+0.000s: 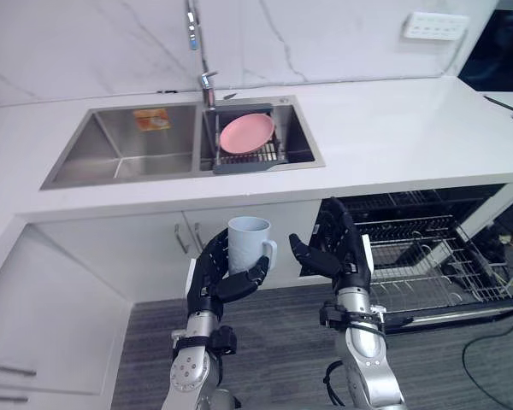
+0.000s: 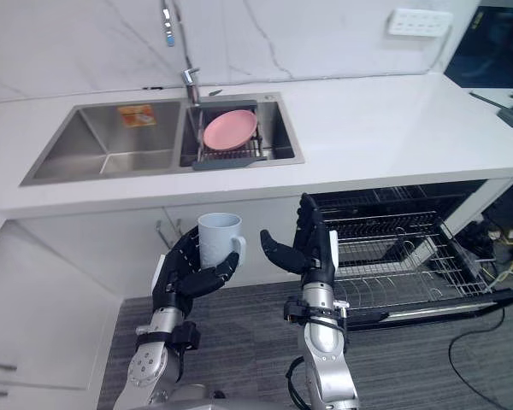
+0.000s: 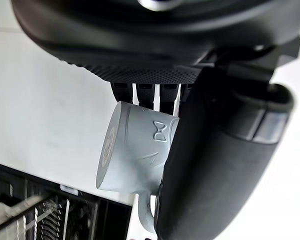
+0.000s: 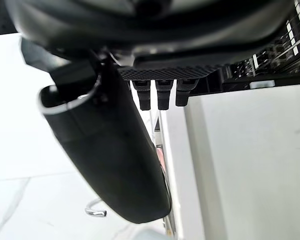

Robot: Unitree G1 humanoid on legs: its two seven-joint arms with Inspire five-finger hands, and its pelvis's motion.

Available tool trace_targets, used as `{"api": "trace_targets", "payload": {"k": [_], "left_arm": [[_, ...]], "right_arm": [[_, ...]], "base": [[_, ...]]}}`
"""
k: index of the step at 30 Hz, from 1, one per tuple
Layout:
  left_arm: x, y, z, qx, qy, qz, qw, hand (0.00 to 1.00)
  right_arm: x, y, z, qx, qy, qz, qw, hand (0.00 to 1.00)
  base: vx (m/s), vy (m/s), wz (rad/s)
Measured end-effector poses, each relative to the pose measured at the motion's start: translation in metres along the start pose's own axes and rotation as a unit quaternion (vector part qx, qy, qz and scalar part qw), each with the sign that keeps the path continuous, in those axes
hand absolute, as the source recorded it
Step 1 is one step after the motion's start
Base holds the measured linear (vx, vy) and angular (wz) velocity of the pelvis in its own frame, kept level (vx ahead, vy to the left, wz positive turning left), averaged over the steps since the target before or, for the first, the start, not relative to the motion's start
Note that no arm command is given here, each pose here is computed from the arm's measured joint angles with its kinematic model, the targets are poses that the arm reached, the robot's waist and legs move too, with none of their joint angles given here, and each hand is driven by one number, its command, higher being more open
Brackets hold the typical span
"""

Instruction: Walk over to the sink, pick up the cup, carry it to the dishwasher, place the cup inside the dishwasher, then close the dishwasher door

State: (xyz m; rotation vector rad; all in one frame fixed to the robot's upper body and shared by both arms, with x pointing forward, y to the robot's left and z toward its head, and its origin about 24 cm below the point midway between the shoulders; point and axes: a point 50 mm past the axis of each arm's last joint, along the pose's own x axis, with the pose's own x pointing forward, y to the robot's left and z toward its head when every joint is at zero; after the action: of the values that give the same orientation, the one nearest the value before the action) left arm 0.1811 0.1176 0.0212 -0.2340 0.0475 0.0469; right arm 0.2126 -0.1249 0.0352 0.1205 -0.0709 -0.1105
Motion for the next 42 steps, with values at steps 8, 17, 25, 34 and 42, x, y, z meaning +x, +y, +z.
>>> {"api": "trace_targets", "payload": {"k": [8,17,25,34,42], "left_arm": [[0.006,0.002,0.004,0.016,-0.012,-0.003,1.000,0.30],[0.010,-0.003,0.007,0.010,-0.022,0.006,1.000,0.30],[0.013,-0.002,0.018,0.018,-0.049,0.001,0.999,0.30],[0.022,-0.012,0.022,0.060,-0.065,-0.033,0.996,0.30],[0.038,-0.019,0.024,0.079,-0.075,-0.044,0.993,0.30]], "right_arm": [[0.006,0.012,-0.001,0.005,0.000,0.028,1.000,0.90],[-0.013,0.001,-0.001,0.003,0.012,0.040,0.999,0.90],[-0.006,0.008,0.014,0.026,-0.025,0.049,0.998,0.90],[-0.009,0.000,0.013,0.043,-0.019,0.038,0.998,0.90],[-0.009,-0.007,0.014,0.063,-0.017,0.033,0.997,0.90]], "base": [[0.12,-0.032,-0.54],[0.19,-0.066,-0.13],[0.11,0.182,-0.40],[0.07,0.030,-0.25],[0.03,0.001,-0.32]]}}
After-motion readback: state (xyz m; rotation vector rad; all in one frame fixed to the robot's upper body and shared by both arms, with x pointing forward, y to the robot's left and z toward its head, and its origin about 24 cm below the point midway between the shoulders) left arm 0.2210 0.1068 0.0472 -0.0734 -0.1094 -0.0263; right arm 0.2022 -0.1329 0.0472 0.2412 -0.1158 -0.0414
